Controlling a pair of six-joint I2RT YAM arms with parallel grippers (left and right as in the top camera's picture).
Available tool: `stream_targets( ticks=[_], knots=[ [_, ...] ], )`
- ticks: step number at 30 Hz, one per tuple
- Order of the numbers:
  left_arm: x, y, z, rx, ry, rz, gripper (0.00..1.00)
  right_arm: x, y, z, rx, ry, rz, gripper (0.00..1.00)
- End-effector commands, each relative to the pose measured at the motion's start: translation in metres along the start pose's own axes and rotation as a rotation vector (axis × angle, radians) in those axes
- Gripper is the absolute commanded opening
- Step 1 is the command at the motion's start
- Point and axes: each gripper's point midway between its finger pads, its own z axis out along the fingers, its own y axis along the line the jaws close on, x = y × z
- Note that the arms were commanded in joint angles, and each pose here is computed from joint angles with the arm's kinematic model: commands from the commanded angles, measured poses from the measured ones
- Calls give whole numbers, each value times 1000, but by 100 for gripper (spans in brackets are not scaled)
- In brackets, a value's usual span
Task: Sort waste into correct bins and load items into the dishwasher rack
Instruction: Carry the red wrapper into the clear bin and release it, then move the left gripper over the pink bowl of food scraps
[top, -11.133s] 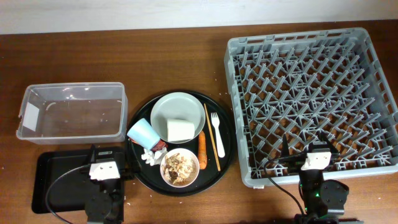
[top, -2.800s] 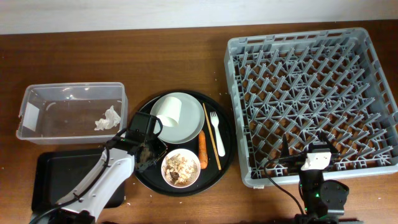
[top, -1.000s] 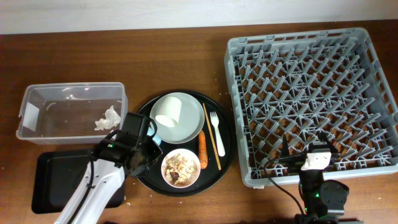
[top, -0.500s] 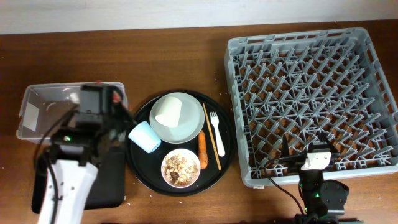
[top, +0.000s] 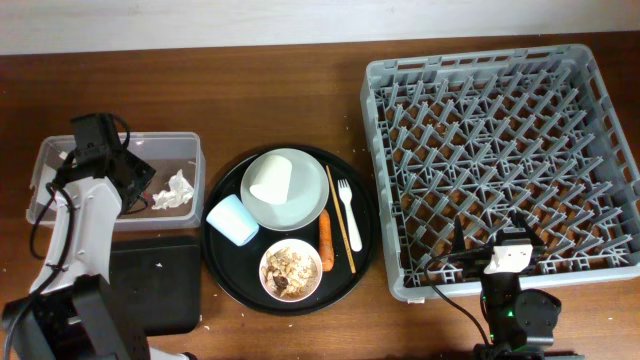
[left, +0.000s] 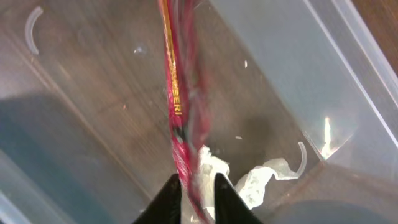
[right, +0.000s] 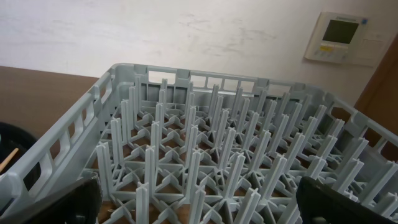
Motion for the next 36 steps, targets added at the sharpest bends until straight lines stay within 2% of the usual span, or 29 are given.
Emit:
stream_targets(
  ticks=[1, 2, 3, 6, 8, 9, 10, 11, 12, 13, 15, 18, 22, 29, 36],
  knots=[
    [-9, -3, -2, 14, -22, 0, 40, 2, 1, 0, -2, 1, 1, 99],
    [-9, -3, -3, 15, -22, 0, 51, 2, 1, 0, -2, 1, 1, 99],
    [-11, -5, -6, 21, -25, 0, 53, 2, 1, 0, -2, 1, 1, 99],
    [-25, -20, -58, 113, -37, -6, 52, 2, 1, 0, -2, 1, 1, 99],
    [-24, -14, -98, 127, -43, -6, 48, 2, 1, 0, -2, 1, 1, 99],
    [-21, -8, -112, 128, -51, -9, 45, 2, 1, 0, -2, 1, 1, 99],
    [-14, 2, -128, 123, -50, -12, 30, 2, 1, 0, -2, 1, 1, 99],
    [-9, 11, -137, 109, -46, -16, 6, 2, 1, 0, -2, 1, 1, 98],
    [-6, 27, -144, 59, -47, -36, 1, 2, 1, 0, -2, 1, 1, 99],
    [-4, 41, -144, 11, -44, -71, 1, 2, 1, 0, -2, 1, 1, 99],
    [5, 55, -133, -33, -1, -92, 1, 2, 1, 0, -2, 1, 0, 99],
    [38, 74, -97, -44, 136, -145, 0, 2, 1, 0, -2, 1, 1, 99],
    [68, 105, -46, -17, 226, -334, 0, 2, 1, 0, -2, 1, 1, 99],
    [80, 139, -4, -16, 177, -442, 1, 2, 1, 0, -2, 1, 1, 99],
    [91, 136, 28, 52, 140, -446, 1, 2, 1, 0, -2, 1, 1, 99]
  ],
)
